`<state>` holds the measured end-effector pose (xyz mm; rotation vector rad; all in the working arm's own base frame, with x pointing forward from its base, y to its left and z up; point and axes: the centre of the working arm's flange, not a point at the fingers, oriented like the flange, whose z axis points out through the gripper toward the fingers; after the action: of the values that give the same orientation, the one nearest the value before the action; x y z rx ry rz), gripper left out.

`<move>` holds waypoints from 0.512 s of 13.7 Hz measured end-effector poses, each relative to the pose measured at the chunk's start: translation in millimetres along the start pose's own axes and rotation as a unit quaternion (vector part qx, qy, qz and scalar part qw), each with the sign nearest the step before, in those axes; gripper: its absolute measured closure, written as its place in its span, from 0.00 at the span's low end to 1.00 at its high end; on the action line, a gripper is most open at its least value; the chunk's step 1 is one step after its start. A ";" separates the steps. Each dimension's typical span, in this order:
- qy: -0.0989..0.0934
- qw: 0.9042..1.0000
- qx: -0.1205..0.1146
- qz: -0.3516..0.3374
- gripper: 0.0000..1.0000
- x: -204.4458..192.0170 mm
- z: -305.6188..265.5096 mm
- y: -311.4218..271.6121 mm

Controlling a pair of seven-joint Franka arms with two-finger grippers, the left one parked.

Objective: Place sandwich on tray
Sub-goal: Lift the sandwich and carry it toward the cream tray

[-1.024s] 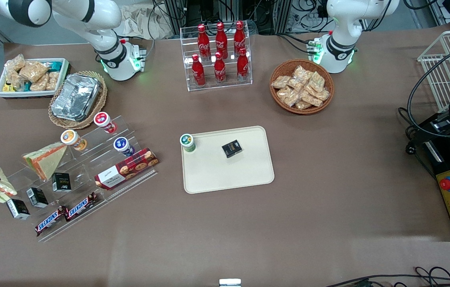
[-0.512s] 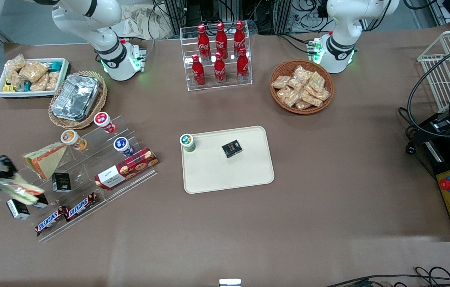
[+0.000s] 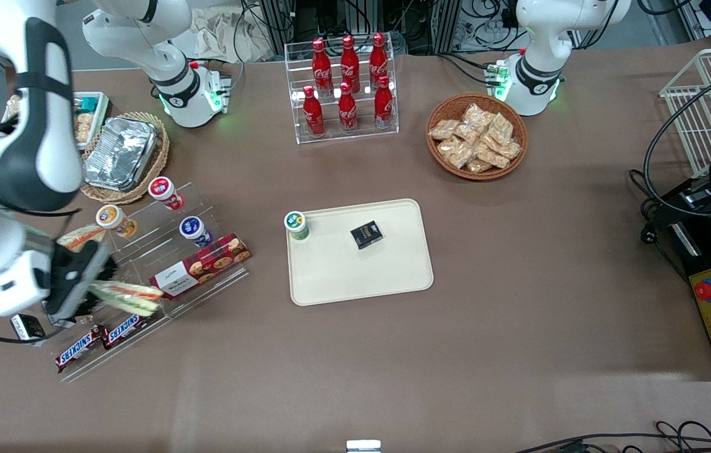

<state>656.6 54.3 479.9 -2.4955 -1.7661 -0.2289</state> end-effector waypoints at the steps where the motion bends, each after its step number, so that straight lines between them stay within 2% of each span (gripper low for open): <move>1: 0.003 1.000 -0.002 -0.017 0.78 23.0 8.1 -7.9; 5: 0.004 0.996 -0.011 -0.093 0.78 127.3 56.9 -57.2; 7: -0.001 0.993 -0.020 -0.118 0.78 159.4 87.1 -74.4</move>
<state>645.3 240.4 418.5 -2.3096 -2.0767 -0.2782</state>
